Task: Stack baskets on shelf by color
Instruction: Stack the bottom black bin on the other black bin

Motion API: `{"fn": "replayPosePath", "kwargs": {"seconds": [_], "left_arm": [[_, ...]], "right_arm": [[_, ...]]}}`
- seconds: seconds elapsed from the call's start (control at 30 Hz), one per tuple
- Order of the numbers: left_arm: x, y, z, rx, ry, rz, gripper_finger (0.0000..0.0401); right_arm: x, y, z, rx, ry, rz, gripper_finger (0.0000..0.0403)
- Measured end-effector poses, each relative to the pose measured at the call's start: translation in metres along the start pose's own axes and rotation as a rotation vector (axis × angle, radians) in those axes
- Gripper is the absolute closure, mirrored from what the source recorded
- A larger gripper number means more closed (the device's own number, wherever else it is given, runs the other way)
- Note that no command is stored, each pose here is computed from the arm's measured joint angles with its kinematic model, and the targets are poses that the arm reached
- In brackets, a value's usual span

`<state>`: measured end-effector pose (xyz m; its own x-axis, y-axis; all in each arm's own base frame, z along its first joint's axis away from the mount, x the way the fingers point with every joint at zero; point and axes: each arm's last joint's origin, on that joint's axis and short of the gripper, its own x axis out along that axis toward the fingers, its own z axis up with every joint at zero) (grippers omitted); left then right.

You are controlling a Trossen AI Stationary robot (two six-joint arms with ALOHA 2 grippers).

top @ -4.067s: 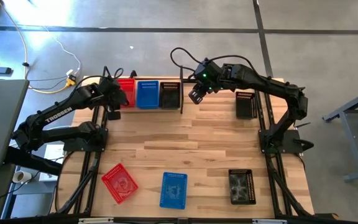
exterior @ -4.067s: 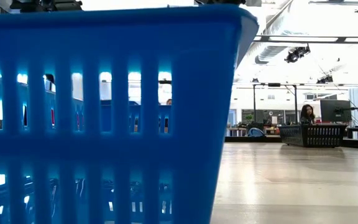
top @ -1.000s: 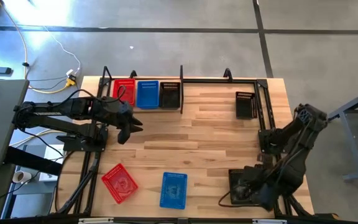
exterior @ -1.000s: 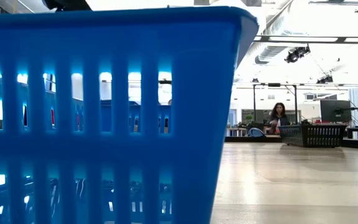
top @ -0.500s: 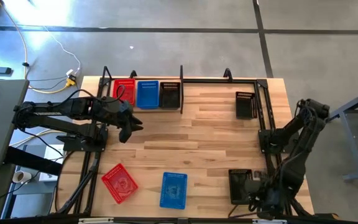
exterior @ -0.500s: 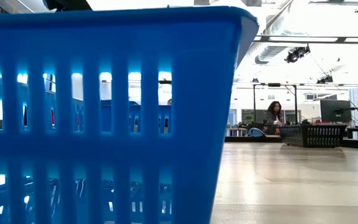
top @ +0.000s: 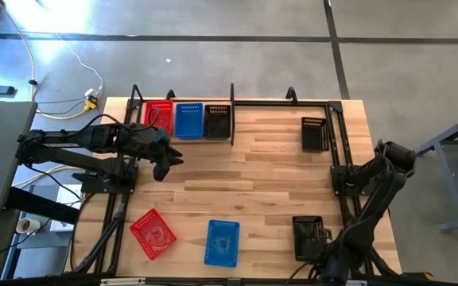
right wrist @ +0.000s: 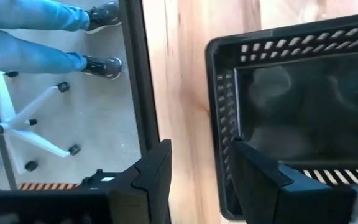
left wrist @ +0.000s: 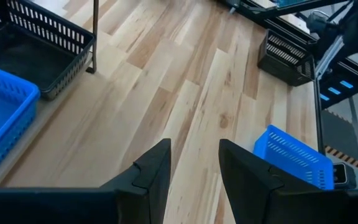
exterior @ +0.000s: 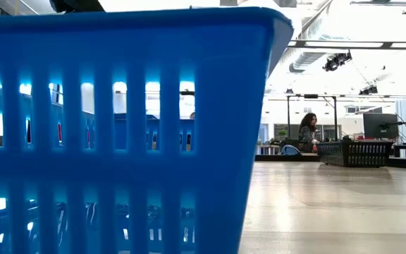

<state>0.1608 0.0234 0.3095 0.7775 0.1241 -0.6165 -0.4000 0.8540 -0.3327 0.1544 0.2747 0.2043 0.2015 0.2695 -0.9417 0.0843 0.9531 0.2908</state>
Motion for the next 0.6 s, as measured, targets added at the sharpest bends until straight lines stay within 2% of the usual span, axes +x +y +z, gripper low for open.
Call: {"fn": "replayPosePath", "kwargs": {"seconds": [0.3, 0.43, 0.53, 0.6], "left_arm": [[0.000, 0.000, 0.000, 0.000, 0.001, 0.000, 0.0275], [0.000, 0.000, 0.000, 0.000, 0.001, 0.000, 0.0275], [0.000, 0.000, 0.000, 0.000, 0.001, 0.000, 0.0275], [0.000, 0.000, 0.000, 0.000, 0.001, 0.000, 0.0275]], "right_arm": [[0.024, 0.000, 0.000, 0.002, 0.025, -0.061, 0.0258], [0.037, -0.001, 0.000, 0.042, 0.058, -0.090, 0.0263], [0.044, -0.003, 0.002, 0.073, 0.092, -0.091, 0.0292], [0.045, -0.004, 0.005, 0.098, 0.111, -0.084, 0.0330]]}}
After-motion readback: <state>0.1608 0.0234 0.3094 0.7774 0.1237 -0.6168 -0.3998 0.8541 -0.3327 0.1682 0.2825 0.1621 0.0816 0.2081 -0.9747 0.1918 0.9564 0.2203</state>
